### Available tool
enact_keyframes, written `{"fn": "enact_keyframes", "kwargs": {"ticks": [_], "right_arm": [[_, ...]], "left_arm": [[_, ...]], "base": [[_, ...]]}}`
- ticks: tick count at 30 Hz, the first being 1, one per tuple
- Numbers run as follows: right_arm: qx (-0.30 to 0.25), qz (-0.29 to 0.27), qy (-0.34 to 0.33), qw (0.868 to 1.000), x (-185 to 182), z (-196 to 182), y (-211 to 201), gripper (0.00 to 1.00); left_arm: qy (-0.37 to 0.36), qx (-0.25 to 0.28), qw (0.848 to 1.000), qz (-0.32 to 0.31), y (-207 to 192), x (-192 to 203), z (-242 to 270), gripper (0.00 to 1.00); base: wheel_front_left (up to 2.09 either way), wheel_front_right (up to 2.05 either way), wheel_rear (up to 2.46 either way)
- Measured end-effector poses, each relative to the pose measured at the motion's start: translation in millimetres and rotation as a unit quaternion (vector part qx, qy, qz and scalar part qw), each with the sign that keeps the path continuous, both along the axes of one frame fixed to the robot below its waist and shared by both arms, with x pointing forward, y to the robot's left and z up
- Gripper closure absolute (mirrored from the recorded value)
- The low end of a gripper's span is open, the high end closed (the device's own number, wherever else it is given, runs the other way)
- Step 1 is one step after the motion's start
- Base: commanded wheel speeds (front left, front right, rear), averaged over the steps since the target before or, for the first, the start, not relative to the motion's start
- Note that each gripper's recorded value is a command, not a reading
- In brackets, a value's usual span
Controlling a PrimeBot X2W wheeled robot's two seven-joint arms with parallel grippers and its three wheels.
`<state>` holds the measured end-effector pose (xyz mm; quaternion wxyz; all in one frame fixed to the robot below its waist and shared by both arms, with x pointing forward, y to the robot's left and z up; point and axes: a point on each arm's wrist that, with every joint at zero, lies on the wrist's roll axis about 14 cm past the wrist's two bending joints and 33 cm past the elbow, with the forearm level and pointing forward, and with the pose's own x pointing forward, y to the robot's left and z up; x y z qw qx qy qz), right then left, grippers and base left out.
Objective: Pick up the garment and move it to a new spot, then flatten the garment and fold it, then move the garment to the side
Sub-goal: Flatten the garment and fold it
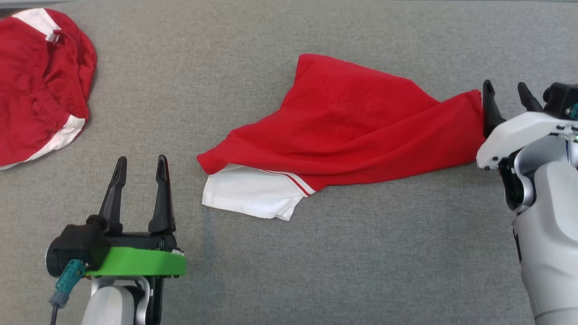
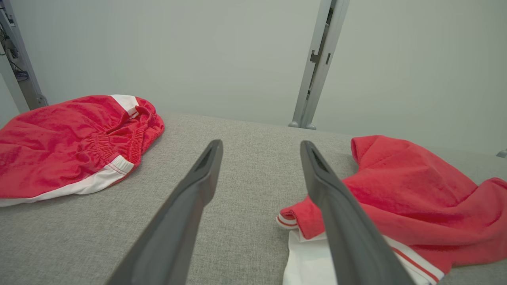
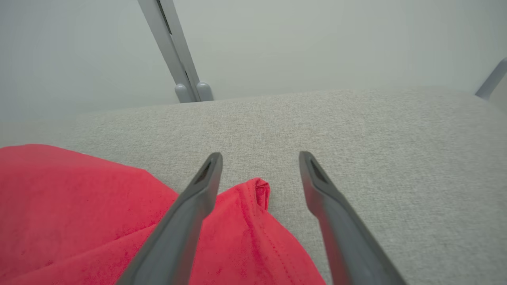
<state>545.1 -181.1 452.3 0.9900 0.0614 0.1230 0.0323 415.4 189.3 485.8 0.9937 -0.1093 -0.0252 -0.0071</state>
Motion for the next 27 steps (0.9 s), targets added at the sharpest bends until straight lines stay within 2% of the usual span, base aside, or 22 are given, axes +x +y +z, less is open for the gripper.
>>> {"fn": "enact_keyframes", "kwargs": {"ticks": [7, 13, 19, 27], "right_arm": [[-0.053, 0.026, -0.088, 0.994, -60.0, 25.8, -6.7, 0.0], [-0.063, 0.026, -0.14, 0.988, -105.3, 42.9, -6.1, 0.0], [-0.057, 0.027, -0.163, 0.985, -134.4, 54.6, 3.5, 0.0], [-0.052, 0.006, -0.177, 0.983, -155.2, 64.4, -3.6, 0.0]], "left_arm": [[-0.002, -0.004, 1.0, -0.012, -9.5, -10.4, 3.3, 0.0], [-0.007, -0.005, 1.0, -0.023, -18.8, -17.1, 8.2, 0.0], [-0.011, -0.005, 0.999, -0.033, -25.6, -24.4, 12.2, 0.0], [-0.011, -0.004, 0.999, -0.043, -31.6, -33.2, 13.4, 0.0]], "base": [[0.0, 0.0, 0.0], [0.0, 0.0, 0.0], [0.0, 0.0, 0.0], [0.0, 0.0, 0.0]]}}
